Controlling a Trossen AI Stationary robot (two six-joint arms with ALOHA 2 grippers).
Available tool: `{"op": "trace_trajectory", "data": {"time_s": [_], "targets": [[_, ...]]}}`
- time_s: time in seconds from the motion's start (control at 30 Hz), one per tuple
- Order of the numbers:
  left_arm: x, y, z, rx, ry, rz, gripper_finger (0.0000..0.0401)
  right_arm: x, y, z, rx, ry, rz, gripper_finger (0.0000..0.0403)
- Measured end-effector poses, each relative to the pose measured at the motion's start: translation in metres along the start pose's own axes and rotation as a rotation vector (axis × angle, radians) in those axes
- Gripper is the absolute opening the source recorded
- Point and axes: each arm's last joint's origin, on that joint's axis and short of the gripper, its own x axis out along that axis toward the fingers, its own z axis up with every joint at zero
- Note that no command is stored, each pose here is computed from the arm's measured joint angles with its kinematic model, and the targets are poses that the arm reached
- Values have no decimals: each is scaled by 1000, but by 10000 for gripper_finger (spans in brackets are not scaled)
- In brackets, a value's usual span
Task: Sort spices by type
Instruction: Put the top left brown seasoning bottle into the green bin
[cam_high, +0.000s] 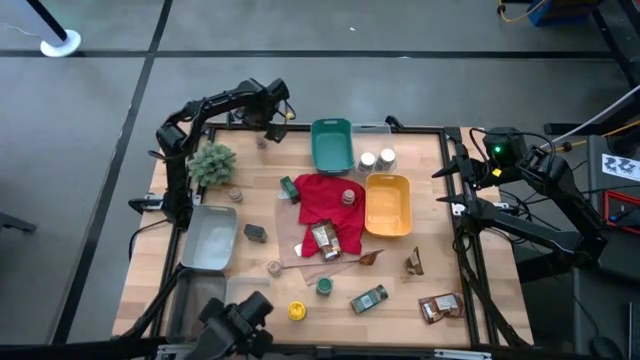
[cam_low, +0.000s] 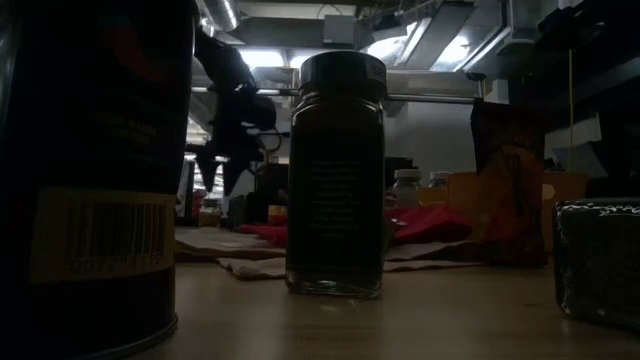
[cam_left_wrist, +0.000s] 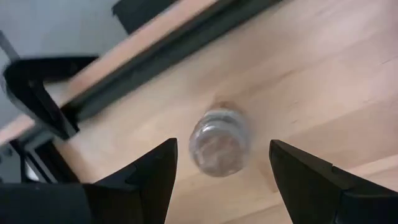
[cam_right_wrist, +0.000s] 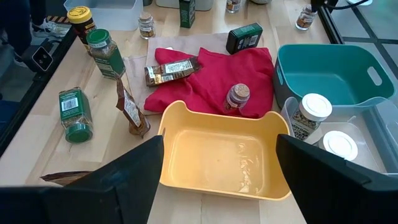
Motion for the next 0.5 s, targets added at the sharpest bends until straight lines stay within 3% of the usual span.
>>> {"op": "trace_trajectory", "data": {"time_s": [0.23, 0.5], "targets": [[20, 1, -12, 9, 63, 13, 239, 0, 0, 0, 0, 0, 0, 310], [37, -3, -13, 23, 11, 2, 239, 0, 0, 0, 0, 0, 0, 310]]}}
